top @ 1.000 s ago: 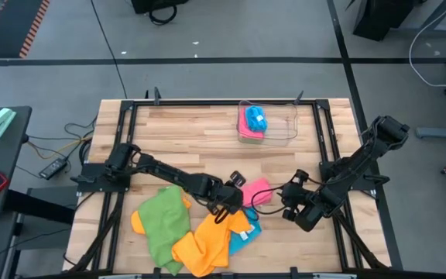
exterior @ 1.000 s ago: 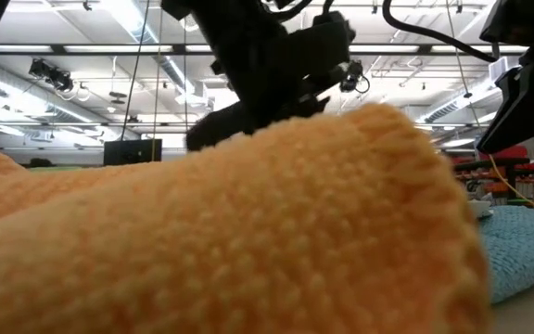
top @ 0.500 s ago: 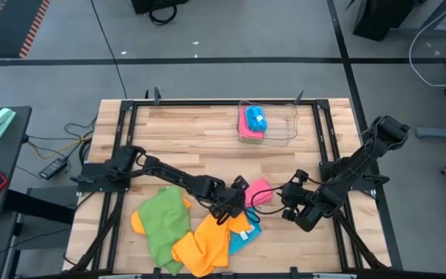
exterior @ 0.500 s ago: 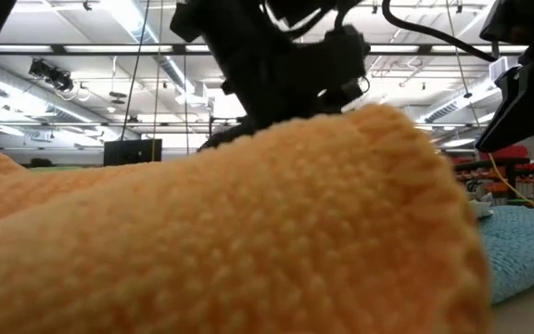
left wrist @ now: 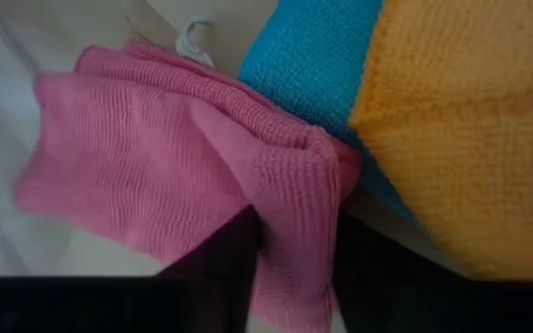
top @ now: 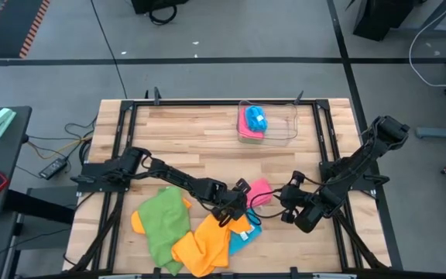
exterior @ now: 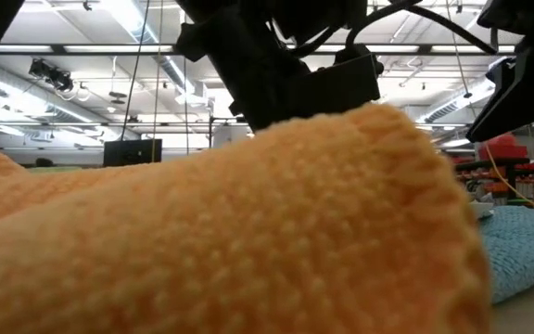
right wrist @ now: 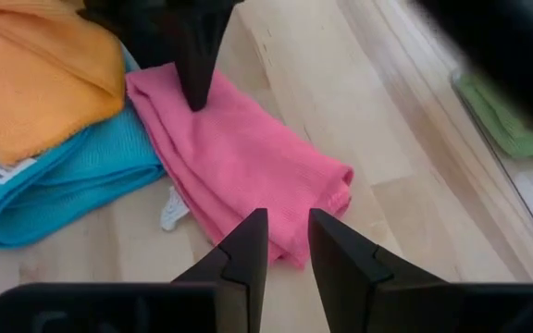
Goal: Fold microfiber towels
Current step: Put the pink towel into the transparent bin
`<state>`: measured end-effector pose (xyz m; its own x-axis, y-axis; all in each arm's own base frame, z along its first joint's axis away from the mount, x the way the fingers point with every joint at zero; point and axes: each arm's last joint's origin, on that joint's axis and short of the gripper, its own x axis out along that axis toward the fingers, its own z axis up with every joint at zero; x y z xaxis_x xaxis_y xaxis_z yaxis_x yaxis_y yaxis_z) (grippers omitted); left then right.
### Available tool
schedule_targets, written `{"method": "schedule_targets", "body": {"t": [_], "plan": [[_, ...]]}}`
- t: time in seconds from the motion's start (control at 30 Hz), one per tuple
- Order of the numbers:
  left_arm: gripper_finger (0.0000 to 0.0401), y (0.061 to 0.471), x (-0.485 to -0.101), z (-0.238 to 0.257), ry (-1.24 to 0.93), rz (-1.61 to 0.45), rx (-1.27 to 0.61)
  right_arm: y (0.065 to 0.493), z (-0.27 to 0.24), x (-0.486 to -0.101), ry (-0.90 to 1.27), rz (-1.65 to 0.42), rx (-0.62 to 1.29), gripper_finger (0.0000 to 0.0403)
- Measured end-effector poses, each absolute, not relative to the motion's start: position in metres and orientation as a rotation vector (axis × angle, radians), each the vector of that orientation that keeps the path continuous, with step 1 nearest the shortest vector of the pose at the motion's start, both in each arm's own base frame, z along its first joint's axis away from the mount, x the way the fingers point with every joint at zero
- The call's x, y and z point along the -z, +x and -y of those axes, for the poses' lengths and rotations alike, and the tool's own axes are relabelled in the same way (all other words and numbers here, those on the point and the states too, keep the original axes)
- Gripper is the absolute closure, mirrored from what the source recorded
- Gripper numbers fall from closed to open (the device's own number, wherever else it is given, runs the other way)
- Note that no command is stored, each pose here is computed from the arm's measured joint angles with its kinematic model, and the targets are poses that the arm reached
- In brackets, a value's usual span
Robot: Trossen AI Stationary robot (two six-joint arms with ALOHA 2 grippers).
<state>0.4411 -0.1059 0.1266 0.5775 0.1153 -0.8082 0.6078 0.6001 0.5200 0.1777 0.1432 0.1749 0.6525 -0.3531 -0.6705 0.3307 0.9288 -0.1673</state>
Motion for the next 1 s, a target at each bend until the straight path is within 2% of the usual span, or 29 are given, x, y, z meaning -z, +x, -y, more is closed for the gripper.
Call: {"method": "schedule_targets", "body": {"t": [0.13, 0.2, 0.47, 0.63, 0.83, 1.0], "plan": [[0.0359, 0.441, -0.127, 0.105, 0.886, -0.936, 0.33, 0.179, -0.144, -0.175, -0.034, -0.755, 0.385, 0.0312], [0.0384, 0.439, -0.131, 0.103, 0.876, -0.941, 0.333, 0.18, -0.144, -0.176, -0.053, -0.727, 0.394, 0.0312], [0.0367, 0.435, -0.169, 0.085, 0.708, -0.951, 0.295, 0.194, -0.15, -0.186, -0.158, -0.559, 0.385, 0.0303], [0.0382, 0.434, -0.178, 0.077, 0.646, -0.939, 0.282, 0.211, -0.149, -0.179, -0.173, -0.561, 0.376, 0.0243], [0.0367, 0.434, -0.181, 0.074, 0.563, -0.942, 0.236, 0.234, -0.152, -0.159, -0.23, -0.577, 0.321, 0.0146], [0.0376, 0.433, -0.181, 0.07, 0.479, -0.969, 0.188, 0.241, -0.155, -0.151, -0.305, -0.54, 0.35, 0.0108]]}}
